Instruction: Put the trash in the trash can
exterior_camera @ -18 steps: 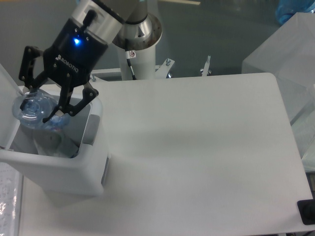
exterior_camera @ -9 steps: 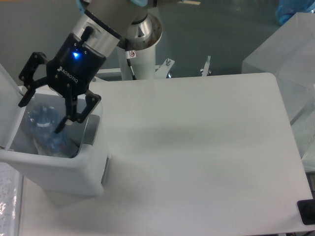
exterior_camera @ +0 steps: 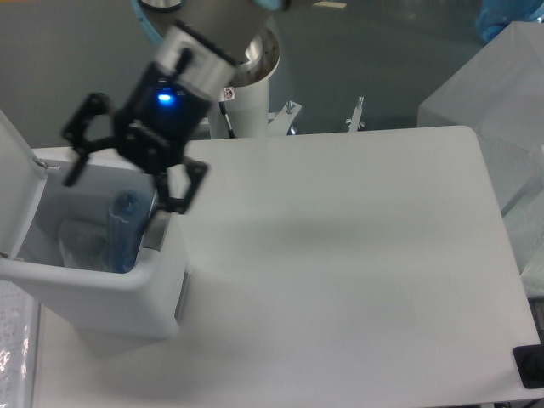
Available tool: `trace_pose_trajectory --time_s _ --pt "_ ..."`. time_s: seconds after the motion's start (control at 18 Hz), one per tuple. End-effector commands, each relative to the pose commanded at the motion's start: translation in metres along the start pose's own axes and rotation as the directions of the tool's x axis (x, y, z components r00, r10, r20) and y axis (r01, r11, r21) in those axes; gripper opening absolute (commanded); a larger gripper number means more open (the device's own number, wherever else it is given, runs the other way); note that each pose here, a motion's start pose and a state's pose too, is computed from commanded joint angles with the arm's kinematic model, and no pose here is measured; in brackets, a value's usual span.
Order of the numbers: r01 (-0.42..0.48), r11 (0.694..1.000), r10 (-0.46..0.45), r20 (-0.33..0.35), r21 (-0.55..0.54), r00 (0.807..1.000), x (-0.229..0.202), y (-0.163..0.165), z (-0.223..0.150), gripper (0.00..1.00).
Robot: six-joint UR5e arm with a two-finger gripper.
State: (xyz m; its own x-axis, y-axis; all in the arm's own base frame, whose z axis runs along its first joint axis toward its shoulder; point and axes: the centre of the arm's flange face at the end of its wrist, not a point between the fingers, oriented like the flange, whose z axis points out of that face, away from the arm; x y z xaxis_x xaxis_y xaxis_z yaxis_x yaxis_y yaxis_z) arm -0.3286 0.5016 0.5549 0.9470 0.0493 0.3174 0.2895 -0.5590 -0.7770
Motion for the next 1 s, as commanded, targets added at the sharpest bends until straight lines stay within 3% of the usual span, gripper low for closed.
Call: trace_pose_trajectory --time_s 0.22,0.5,0.67,0.89,1.0 --pt "0.064 0.998 -0.066 0.084 0.019 0.994 -0.074 0.013 -0.027 1.00" --pt "0.005 0.994 0.021 0.236 -0.109 0.971 -0.137 0.045 -0.022 1.00" --pt "-0.070 0.981 0.115 0.252 -0.182 0.961 -0.177 0.068 -0.019 1.00" --pt "-0.083 0.974 0.137 0.252 -0.212 0.958 -0.199 0.084 -0.020 1.00" --pt "-0.094 0.953 0.178 0.285 -0.287 0.942 -0.213 0.095 -0.015 1.00"
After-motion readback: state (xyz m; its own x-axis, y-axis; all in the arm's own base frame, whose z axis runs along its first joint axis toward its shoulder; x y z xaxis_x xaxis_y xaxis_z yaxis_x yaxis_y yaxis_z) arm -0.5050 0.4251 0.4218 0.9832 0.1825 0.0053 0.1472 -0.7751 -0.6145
